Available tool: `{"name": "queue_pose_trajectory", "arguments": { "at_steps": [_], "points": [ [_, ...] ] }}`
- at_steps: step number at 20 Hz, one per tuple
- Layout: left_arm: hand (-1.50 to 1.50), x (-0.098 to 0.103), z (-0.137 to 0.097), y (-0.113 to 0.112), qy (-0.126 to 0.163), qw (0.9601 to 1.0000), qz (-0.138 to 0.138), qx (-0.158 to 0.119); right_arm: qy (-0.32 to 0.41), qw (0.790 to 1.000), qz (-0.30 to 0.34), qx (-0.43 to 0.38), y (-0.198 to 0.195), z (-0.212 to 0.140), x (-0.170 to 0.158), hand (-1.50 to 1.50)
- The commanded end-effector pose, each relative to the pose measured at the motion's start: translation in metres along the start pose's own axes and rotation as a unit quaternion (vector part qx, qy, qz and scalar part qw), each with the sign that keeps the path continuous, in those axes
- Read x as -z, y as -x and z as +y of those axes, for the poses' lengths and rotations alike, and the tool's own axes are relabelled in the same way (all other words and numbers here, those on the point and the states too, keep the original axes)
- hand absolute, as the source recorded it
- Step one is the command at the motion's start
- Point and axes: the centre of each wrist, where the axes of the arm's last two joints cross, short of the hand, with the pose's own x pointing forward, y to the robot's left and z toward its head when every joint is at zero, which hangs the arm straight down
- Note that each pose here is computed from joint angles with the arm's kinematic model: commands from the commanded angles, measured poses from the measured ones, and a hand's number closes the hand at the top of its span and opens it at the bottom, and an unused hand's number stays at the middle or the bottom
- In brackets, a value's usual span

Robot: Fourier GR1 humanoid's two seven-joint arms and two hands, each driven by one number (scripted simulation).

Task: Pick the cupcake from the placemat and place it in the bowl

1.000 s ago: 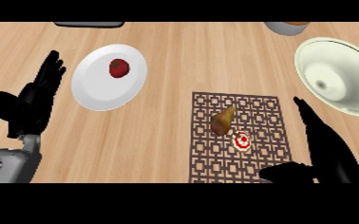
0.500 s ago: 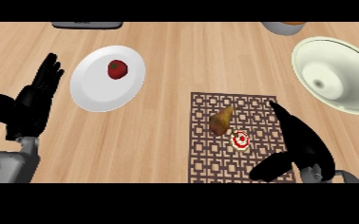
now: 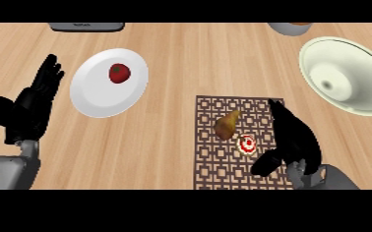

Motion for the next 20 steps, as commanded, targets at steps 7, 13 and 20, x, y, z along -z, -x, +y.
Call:
{"name": "queue_pose_trajectory", "arguments": {
  "at_steps": [7,13,20],
  "points": [
    [0.00,-0.008,-0.005,0.005,-0.006,0.9999,0.013,-0.007,-0.047,0.995,0.090,-0.018,-0.018,0.044,-0.003,-1.50],
    [0.00,0.001,0.002,0.005,-0.007,1.0000,0.000,-0.001,-0.036,0.995,0.096,0.001,-0.003,0.041,0.015,-1.50],
    [0.00,-0.010,-0.007,0.008,-0.001,0.9999,0.014,-0.005,-0.043,0.993,0.113,0.004,-0.021,0.049,0.032,-1.50]
  ]
}}
